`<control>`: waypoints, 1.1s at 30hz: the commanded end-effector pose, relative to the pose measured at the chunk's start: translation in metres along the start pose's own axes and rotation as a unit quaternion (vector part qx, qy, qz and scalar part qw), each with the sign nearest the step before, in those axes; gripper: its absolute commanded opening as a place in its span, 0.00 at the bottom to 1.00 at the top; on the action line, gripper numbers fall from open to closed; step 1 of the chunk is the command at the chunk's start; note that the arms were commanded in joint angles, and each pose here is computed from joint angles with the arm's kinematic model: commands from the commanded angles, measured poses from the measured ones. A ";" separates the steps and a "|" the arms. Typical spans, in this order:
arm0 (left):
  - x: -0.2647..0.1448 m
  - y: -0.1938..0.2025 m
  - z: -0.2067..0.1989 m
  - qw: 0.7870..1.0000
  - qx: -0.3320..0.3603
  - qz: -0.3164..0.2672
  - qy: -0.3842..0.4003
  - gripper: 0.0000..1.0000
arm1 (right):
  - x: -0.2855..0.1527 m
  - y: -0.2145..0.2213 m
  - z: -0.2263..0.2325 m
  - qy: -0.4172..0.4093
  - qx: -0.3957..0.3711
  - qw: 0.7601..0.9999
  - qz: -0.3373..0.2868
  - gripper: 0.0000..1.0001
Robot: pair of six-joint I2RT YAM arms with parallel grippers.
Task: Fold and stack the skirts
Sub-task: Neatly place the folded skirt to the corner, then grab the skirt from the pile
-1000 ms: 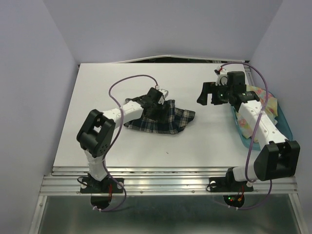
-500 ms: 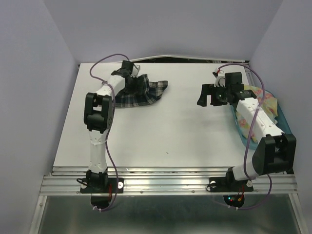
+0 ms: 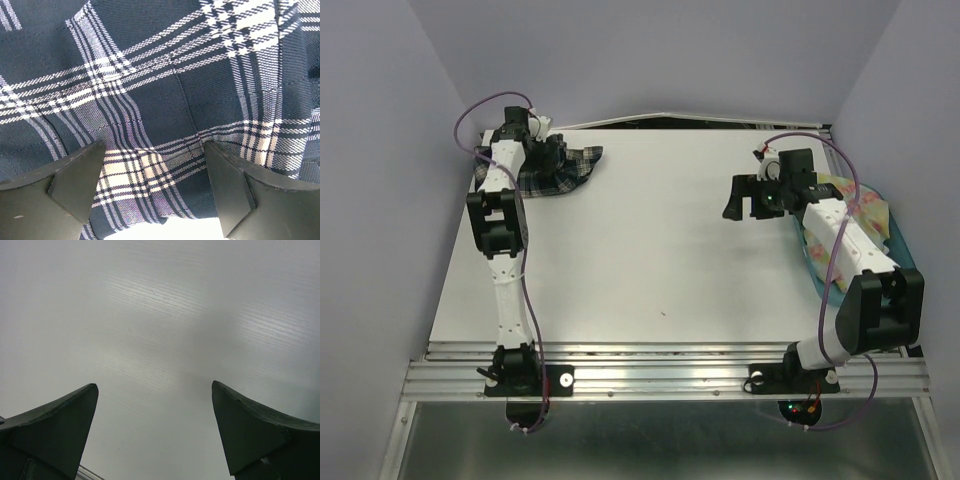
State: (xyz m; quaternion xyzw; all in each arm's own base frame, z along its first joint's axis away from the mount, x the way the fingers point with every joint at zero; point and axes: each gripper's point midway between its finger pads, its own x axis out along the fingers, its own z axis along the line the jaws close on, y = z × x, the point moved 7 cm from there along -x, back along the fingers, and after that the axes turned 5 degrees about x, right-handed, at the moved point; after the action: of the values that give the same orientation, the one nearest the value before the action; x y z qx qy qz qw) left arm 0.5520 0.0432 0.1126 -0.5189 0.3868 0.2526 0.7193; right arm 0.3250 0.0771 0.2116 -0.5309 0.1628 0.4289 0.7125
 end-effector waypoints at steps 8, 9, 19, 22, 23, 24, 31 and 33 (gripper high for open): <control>-0.082 -0.068 0.020 0.988 0.055 -0.127 -0.067 0.99 | -0.022 -0.029 0.007 0.011 -0.029 0.998 -0.052 1.00; -0.101 -0.080 0.023 0.983 0.056 -0.154 -0.078 0.98 | -0.025 -0.033 0.004 0.023 -0.029 0.998 -0.059 1.00; -0.308 -0.126 -0.002 0.926 0.106 -0.337 -0.134 0.99 | -0.062 -0.075 -0.010 0.089 -0.064 0.988 -0.108 1.00; -0.325 -0.108 -0.047 0.932 0.134 -0.329 -0.073 0.98 | -0.077 -0.087 -0.037 0.152 -0.054 0.982 -0.101 1.00; -0.327 -0.101 -0.056 0.933 0.139 -0.327 -0.059 0.99 | -0.082 -0.089 -0.048 0.172 -0.046 0.979 -0.097 1.00; -0.329 -0.084 -0.071 0.936 0.140 -0.321 -0.034 0.98 | -0.084 -0.087 -0.063 0.190 -0.036 0.978 -0.077 1.00; -0.336 -0.023 -0.154 0.934 0.157 -0.316 0.058 0.99 | -0.139 -0.073 -0.169 0.310 0.004 0.950 -0.039 1.00; -0.333 -0.012 -0.165 0.936 0.154 -0.307 0.076 0.99 | -0.143 -0.054 -0.199 0.331 0.025 0.943 -0.008 1.00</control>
State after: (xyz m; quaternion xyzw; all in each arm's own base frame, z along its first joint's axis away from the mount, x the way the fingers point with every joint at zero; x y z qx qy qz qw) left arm 0.3335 -0.0935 0.3902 -0.4980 0.2574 -0.0928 0.8229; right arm 0.3489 -0.1373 0.2827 -0.6166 0.3430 0.1973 0.6806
